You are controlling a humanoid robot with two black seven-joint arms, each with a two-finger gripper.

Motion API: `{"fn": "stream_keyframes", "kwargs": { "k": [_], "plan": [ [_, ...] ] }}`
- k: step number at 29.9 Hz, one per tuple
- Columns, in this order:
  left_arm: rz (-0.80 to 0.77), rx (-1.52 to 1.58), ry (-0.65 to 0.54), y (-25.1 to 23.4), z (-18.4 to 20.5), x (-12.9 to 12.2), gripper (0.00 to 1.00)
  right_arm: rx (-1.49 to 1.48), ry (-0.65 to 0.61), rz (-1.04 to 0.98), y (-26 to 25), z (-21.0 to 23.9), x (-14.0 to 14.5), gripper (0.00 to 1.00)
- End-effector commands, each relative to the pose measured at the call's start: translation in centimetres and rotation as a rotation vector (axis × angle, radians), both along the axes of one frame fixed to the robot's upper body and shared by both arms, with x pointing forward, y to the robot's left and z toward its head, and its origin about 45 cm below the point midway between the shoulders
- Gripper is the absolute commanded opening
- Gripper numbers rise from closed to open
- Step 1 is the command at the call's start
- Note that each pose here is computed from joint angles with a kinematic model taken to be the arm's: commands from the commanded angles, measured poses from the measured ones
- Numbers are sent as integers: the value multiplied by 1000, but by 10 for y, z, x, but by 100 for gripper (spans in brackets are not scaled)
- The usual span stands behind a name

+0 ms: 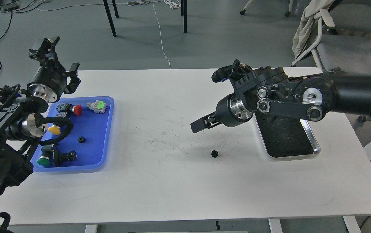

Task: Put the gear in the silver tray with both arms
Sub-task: 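Reach the right gripper down to the black gear and grasp it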

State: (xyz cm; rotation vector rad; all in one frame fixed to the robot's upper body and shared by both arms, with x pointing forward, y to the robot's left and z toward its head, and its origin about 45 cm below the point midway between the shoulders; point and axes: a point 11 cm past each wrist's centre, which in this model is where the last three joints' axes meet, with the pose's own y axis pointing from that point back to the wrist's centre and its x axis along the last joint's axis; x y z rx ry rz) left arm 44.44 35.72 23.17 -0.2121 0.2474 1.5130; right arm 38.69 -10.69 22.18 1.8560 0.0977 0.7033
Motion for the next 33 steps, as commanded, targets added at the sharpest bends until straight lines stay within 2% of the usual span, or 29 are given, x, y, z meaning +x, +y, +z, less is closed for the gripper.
{"fn": "stream_keyframes", "kwargs": {
  "k": [1, 14, 21, 33],
  "plan": [
    [5, 5, -10, 2, 1, -1, 98, -43, 18, 16, -2, -12, -5, 99],
    [22, 25, -17, 12, 2, -3, 98, -118, 61, 37, 1, -51, -18, 98],
    [26, 28, -22, 13, 2, -4, 98, -166, 64, 103, 19, -65, -29, 98],
    [39, 39, -40, 20, 7, -5, 98, -218, 42, 94, 10, -71, -21, 96]
  ]
}}
